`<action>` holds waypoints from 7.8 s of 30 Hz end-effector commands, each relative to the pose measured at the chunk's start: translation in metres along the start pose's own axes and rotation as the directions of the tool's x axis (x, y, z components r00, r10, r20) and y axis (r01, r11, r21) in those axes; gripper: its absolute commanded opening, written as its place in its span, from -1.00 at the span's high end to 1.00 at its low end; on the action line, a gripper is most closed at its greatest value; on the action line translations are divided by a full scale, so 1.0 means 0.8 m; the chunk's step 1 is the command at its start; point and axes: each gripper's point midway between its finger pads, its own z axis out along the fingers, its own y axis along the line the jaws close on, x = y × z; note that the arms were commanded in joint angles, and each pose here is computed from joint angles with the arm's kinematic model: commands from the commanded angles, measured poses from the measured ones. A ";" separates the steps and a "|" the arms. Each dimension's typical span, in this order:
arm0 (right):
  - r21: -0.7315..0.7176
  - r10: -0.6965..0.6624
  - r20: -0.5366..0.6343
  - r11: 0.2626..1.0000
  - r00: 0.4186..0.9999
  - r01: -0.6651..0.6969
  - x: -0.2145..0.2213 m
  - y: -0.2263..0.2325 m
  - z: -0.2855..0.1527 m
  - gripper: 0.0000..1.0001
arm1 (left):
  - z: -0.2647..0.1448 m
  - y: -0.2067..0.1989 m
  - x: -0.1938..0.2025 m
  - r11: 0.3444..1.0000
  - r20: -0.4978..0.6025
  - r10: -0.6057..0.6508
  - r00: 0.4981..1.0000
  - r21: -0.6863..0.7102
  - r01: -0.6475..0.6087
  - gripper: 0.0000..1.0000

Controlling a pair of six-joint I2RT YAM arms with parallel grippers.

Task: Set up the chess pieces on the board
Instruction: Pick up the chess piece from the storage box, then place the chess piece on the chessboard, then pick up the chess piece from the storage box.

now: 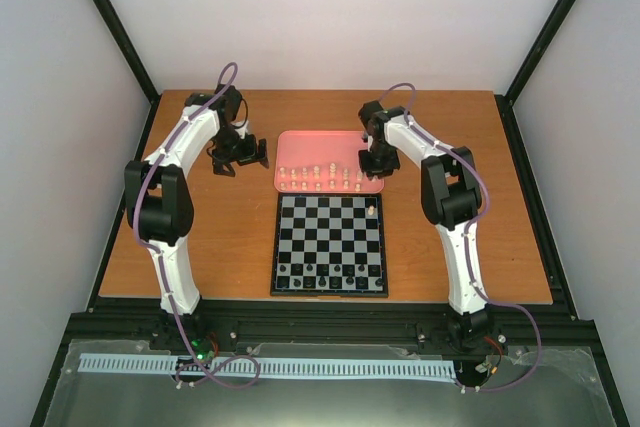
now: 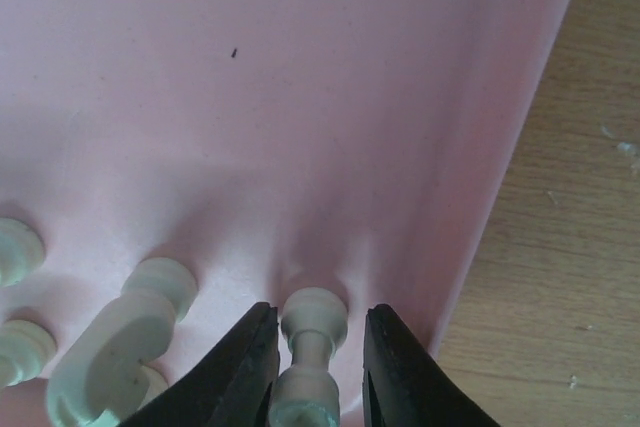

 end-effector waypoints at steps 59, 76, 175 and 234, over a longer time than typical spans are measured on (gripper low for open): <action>-0.032 -0.065 -0.095 0.998 0.993 0.063 0.099 0.031 -0.011 0.87 | -0.012 -0.003 0.003 0.999 0.023 0.032 0.999 0.005 -0.032 -1.00; -0.034 -0.077 -0.127 0.997 0.989 0.073 0.109 0.030 -0.003 0.80 | -0.008 -0.002 0.005 1.000 0.013 0.031 0.999 0.001 -0.031 -1.00; -0.096 -0.043 -0.023 0.995 0.999 0.041 0.029 0.053 -0.041 0.50 | 0.000 0.002 0.005 1.000 -0.002 0.029 1.000 -0.011 -0.029 -1.00; -0.096 -0.068 -0.086 0.994 0.994 0.059 0.045 0.059 -0.003 0.47 | -0.011 0.004 0.010 0.999 0.020 0.038 0.999 -0.018 -0.037 -1.00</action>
